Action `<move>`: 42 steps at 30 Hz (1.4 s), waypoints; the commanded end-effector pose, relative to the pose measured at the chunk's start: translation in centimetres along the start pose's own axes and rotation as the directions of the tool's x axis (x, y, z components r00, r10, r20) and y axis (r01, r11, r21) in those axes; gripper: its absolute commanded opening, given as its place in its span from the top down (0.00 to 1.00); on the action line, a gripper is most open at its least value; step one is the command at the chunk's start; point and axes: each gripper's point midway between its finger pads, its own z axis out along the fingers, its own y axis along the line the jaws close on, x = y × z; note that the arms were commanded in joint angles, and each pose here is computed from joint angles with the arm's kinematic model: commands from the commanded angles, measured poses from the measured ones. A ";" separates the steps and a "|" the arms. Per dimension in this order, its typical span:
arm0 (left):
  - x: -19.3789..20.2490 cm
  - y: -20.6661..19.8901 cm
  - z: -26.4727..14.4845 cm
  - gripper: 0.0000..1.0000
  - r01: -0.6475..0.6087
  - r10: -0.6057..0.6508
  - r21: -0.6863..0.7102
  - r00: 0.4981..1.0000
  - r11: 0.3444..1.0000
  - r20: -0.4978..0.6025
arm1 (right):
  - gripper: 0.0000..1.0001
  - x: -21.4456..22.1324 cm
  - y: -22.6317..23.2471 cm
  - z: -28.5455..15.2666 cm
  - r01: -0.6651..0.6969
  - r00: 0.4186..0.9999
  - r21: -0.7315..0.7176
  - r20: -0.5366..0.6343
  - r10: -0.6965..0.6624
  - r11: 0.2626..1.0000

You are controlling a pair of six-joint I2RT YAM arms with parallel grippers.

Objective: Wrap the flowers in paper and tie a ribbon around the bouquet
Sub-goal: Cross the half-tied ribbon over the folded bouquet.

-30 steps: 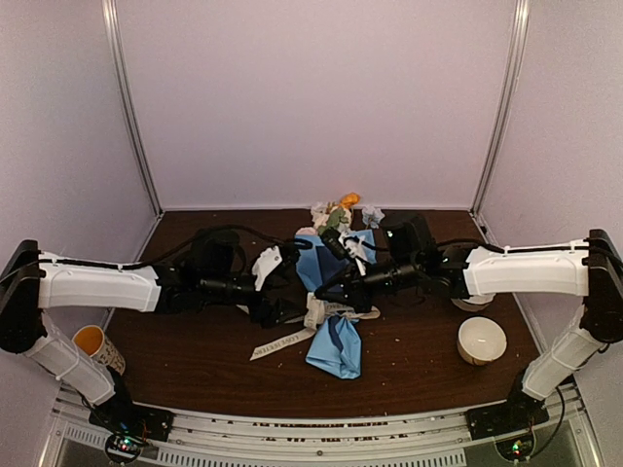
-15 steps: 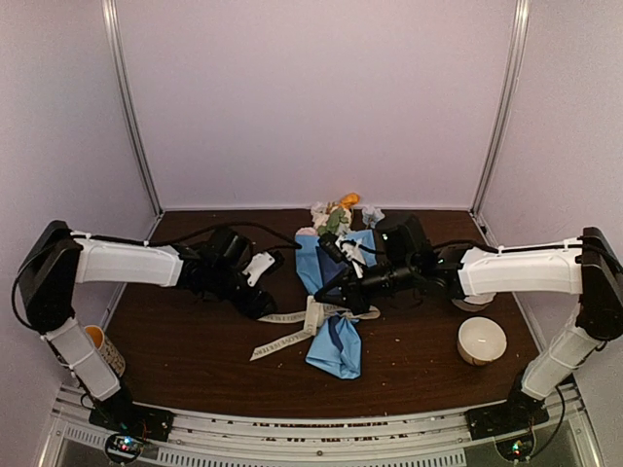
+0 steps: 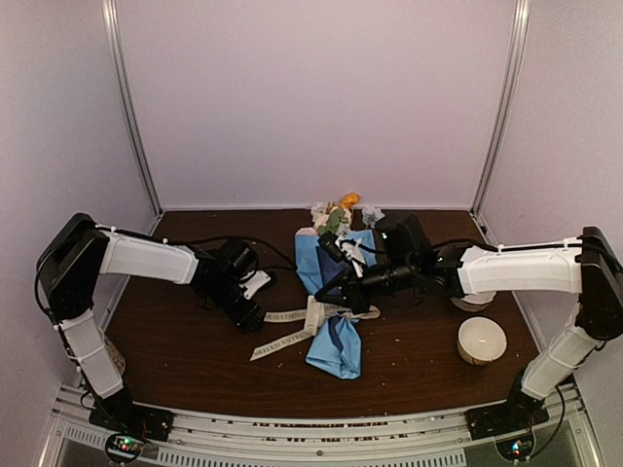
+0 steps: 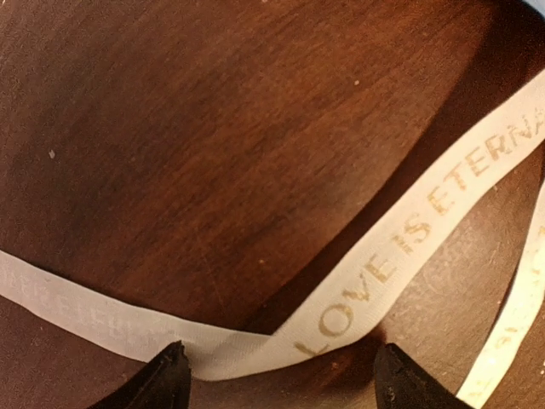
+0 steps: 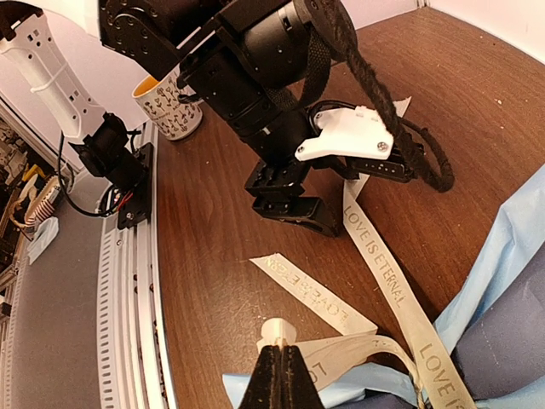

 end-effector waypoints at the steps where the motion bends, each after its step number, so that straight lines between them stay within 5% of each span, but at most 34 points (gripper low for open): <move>1: -0.3 0.7 0.5 0.23 -0.027 0.027 -0.040 1.000 0.999 -0.012 | 1.00 -1.0 -0.2 0.1 0.010 1.000 0.000 0.015 -0.010 1.000; 3: -0.7 1.0 0.5 0.31 -0.044 0.043 -0.049 0.999 0.998 -0.008 | 1.00 -1.0 -0.2 0.3 0.004 1.000 -0.002 0.005 -0.004 1.000; 10: -0.7 -0.5 0.2 1.00 -0.061 0.061 0.036 0.998 0.997 0.007 | 1.00 -1.3 -0.6 0.1 -0.016 1.000 0.012 0.016 0.016 1.000; 16: -0.7 -2.3 -3.5 1.00 -0.054 0.046 0.096 0.996 0.994 0.082 | 1.00 -2.2 -2.5 -0.5 -0.097 0.994 0.053 0.056 0.094 0.994; 20: -1.1 -7.6 -8.4 1.00 -0.204 0.164 0.204 0.967 0.958 0.194 | 1.00 -2.4 -4.6 -0.8 -0.150 0.987 0.109 0.068 0.143 0.983; 26: -0.7 -17.1 -15.0 1.00 -0.534 0.413 0.326 0.831 0.780 0.372 | 1.00 -3.2 -6.5 -1.1 -0.202 0.977 0.146 0.095 0.190 0.968; 31: -3.2 -21.2 -18.2 1.00 -0.649 0.448 0.387 0.746 0.655 0.493 | 1.00 -3.9 -7.8 -1.3 -0.209 0.976 0.196 0.096 0.194 0.958; 35: -4.8 -24.6 -19.3 1.00 -0.771 0.528 0.371 0.629 0.517 0.570 | 1.00 -4.4 -8.6 -1.9 -0.226 0.972 0.215 0.116 0.205 0.950; 42: -11.7 -29.5 -18.5 1.00 -0.833 0.546 0.354 0.548 0.425 0.634 | 1.00 -4.6 -8.8 -2.3 -0.191 0.981 0.242 0.093 0.173 0.951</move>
